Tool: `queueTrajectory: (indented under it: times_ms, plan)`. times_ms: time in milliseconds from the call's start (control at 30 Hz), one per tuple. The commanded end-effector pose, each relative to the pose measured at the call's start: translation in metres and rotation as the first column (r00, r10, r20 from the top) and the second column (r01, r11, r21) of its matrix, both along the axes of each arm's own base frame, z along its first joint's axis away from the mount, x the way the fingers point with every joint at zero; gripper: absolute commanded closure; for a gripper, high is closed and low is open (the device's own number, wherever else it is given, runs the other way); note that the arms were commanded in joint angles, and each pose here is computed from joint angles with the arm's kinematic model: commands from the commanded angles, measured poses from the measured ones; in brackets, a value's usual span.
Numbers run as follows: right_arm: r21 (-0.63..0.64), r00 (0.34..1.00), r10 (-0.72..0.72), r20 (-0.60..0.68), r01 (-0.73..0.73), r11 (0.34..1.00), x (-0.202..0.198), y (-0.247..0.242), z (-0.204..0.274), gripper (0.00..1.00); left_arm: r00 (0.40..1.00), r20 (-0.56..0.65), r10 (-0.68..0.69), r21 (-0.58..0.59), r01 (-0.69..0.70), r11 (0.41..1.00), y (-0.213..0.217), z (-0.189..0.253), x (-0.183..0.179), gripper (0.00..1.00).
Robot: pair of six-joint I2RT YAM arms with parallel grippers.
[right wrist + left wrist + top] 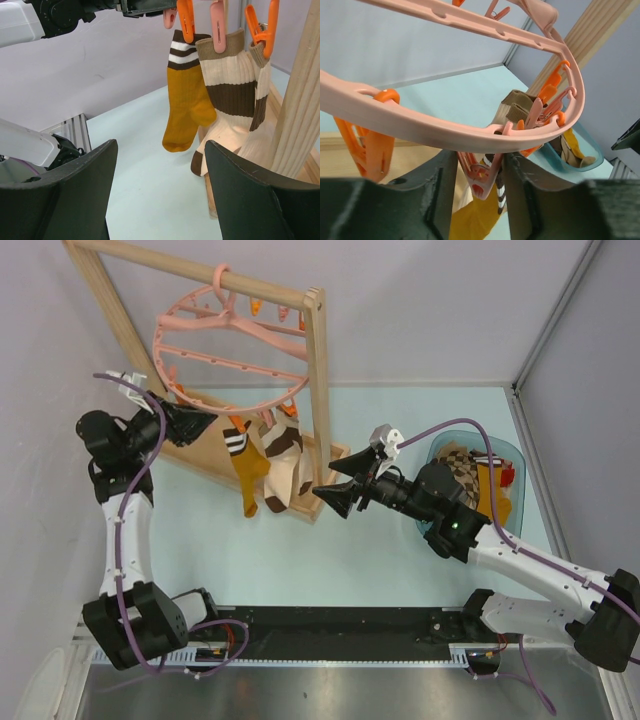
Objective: Clip the socks to the hanger
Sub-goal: Open the clamp at the hanger, then pick up the sock from the bin.
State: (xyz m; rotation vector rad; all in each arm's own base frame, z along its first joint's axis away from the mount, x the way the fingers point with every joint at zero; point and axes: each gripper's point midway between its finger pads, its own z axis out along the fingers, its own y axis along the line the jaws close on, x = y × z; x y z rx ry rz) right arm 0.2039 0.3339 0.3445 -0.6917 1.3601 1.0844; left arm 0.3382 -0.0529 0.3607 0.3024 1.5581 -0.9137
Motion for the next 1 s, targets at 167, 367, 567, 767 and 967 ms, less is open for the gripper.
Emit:
queueTrajectory:
  times_ms: [167,367,567,767,967]
  plan:
    - [-0.011,0.998,-0.055,-0.009,0.055,0.998,0.005,-0.005,-0.002,0.25,0.988,0.069,0.136,0.072,-0.141,0.987,-0.014,0.029,-0.008,0.79]
    - [-0.067,0.988,-0.149,-0.03,0.147,0.987,0.015,-0.021,-0.013,0.25,0.957,0.061,0.283,0.076,-0.287,0.955,-0.02,0.028,-0.018,0.98]
    - [-0.117,0.945,-0.32,-0.059,0.312,0.943,0.034,-0.049,-0.023,0.25,0.897,-0.005,0.442,0.035,-0.442,0.896,-0.012,0.024,-0.028,1.0]
    - [-0.232,0.772,-0.627,-0.105,0.594,0.77,0.068,-0.115,-0.051,0.25,0.826,-0.124,0.55,0.017,-0.552,0.834,-0.004,0.005,-0.032,0.99]
    - [-0.369,0.536,-0.826,-0.172,0.743,0.559,0.1,-0.2,-0.09,0.26,0.836,-0.152,0.527,0.021,-0.531,0.847,-0.025,-0.001,-0.034,1.0]
